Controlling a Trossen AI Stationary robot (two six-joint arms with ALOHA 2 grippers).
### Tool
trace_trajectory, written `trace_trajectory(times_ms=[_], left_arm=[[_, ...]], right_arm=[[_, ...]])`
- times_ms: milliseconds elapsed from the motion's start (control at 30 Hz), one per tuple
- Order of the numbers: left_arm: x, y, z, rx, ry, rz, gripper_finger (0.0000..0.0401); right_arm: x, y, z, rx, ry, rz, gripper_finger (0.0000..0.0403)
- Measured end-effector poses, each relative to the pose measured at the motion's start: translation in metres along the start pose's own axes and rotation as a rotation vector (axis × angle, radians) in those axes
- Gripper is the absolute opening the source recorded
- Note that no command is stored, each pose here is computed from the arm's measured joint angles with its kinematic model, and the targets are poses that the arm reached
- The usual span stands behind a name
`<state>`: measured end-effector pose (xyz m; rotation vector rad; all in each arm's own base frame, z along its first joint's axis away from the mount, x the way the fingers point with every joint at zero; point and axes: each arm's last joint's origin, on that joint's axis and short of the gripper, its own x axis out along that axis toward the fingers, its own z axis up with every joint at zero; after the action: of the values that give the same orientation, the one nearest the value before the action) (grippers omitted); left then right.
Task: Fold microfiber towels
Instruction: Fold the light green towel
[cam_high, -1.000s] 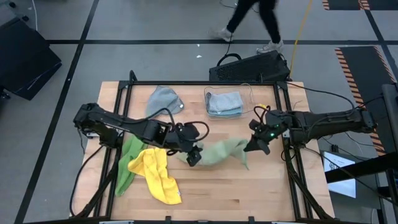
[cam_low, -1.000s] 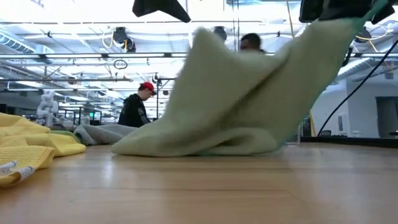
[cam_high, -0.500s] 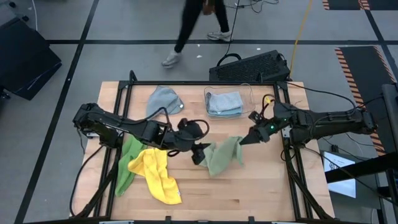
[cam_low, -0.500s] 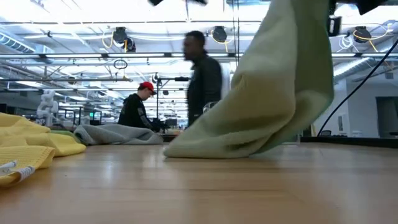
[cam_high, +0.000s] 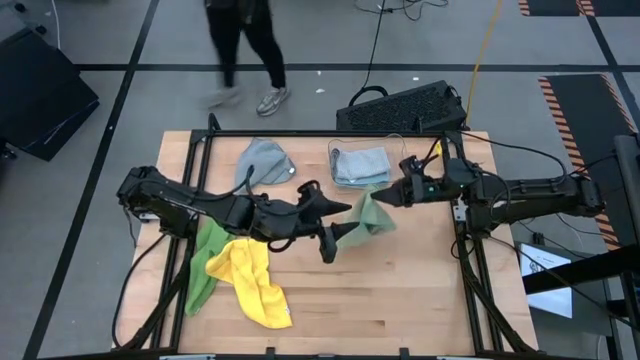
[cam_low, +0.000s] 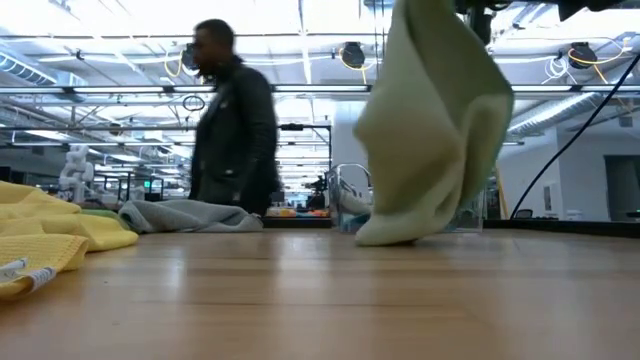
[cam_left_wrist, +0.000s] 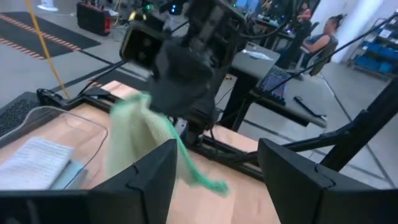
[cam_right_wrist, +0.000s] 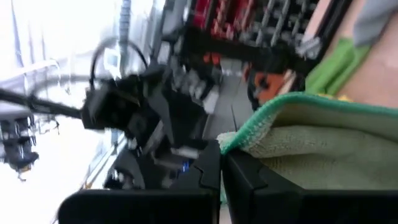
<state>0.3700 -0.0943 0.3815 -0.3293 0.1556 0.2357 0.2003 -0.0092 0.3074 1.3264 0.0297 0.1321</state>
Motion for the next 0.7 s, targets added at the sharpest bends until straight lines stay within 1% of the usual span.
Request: trace_trajectory(times_ms=[100,233,400,533,633,700], left_arm=[[-0.002,-0.003,-0.005,0.006,0.024,0.012,0.0226],[-0.004,-0.006,-0.006,0.005,0.019,0.014,0.0229],[0.007,0.004,-0.017,0.05,0.022,0.187,0.0258],[0.02,0.016,-0.018,0.047,0.005,0.256,0.0278],[0.033,0.025,-0.017,0.012,-0.012,0.245,0.0276],[0.037,0.03,-0.016,-0.001,-0.012,0.232,0.0265]], right_arm=[[0.001,0.001,0.002,-0.003,-0.063,0.005,0.0],[0.002,0.0,0.005,-0.003,-0.15,-0.011,0.0],[0.005,0.0,0.007,-0.006,-0.198,0.006,0.0],[0.009,-0.001,0.007,-0.006,-0.201,0.023,0.0],[0.01,-0.001,0.007,-0.002,-0.2,0.021,0.0],[0.011,-0.001,0.007,-0.003,-0.201,0.023,0.0]])
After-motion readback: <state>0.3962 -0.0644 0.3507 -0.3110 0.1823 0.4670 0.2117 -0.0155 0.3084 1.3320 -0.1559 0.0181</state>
